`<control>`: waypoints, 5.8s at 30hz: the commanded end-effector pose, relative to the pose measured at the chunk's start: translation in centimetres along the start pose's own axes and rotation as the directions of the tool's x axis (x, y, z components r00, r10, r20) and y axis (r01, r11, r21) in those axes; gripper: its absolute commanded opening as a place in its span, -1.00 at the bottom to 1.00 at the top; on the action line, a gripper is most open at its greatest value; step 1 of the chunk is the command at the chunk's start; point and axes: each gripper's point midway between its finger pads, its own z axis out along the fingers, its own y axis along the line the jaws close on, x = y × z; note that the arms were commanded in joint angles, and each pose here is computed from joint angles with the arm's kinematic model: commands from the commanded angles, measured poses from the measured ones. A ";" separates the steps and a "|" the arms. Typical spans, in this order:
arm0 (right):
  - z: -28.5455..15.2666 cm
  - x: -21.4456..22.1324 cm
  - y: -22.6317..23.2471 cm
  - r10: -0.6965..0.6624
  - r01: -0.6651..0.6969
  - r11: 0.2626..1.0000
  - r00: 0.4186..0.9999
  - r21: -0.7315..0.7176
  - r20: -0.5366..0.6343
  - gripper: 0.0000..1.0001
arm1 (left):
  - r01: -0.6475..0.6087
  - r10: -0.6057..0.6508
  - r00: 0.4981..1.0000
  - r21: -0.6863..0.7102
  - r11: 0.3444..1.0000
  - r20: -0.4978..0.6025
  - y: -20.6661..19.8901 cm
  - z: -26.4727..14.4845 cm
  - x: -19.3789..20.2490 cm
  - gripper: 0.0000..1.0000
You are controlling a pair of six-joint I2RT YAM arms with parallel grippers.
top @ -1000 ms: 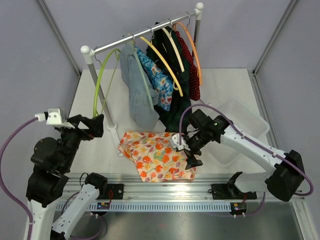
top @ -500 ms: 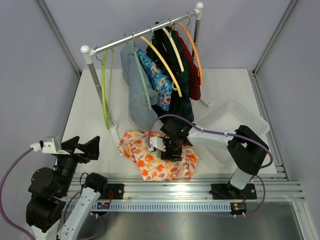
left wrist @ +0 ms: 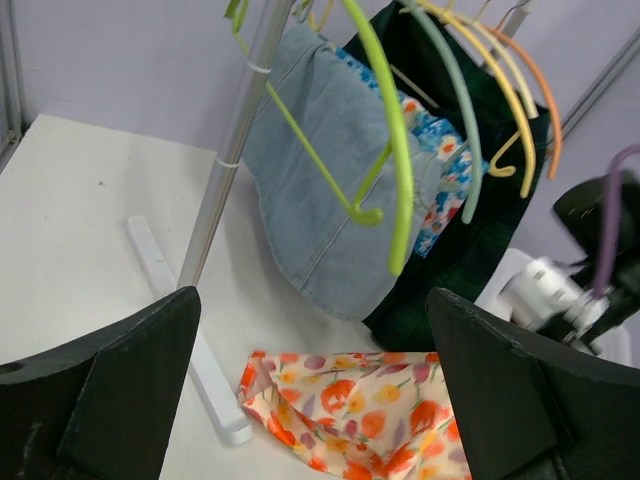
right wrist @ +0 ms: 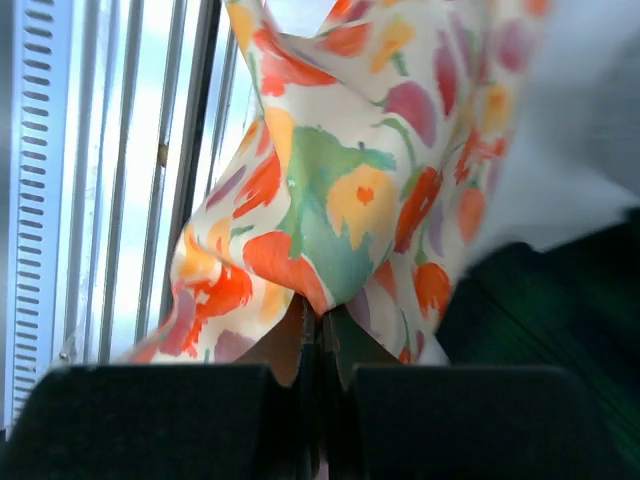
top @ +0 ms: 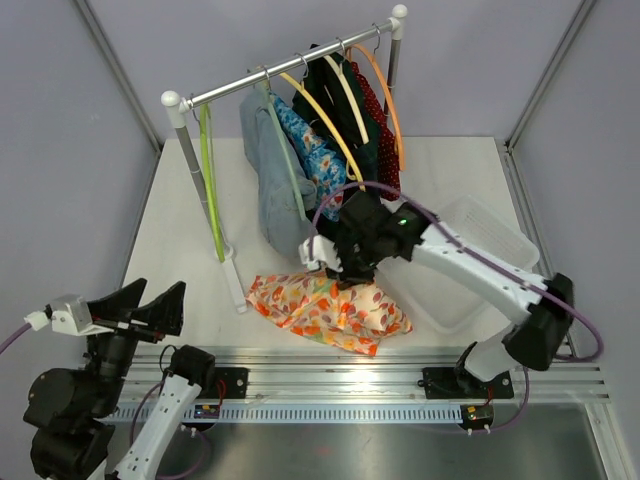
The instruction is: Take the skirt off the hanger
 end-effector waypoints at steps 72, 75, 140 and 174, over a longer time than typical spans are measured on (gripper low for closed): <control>-10.8 28.8 -8.0 0.728 -0.740 0.498 0.640 0.453 0.244 -0.43 | 0.085 -0.023 0.989 0.419 0.904 -0.149 -14.1 14.1 -7.4 0.96; -13.2 28.0 -7.7 0.723 -0.737 0.450 0.632 0.504 0.280 -0.05 | 0.120 -0.058 0.982 0.365 0.923 -0.177 -13.9 16.0 -7.2 0.93; -21.8 15.5 -5.4 0.447 -0.833 0.373 0.547 0.408 0.708 0.99 | -0.200 0.171 0.971 -0.178 0.963 -0.167 -13.7 31.2 -4.4 -1.00; -20.2 11.1 -1.8 0.356 -0.666 0.673 0.672 0.321 0.649 0.99 | -0.033 0.053 0.977 0.100 0.994 -0.205 -13.0 19.2 -4.6 -1.00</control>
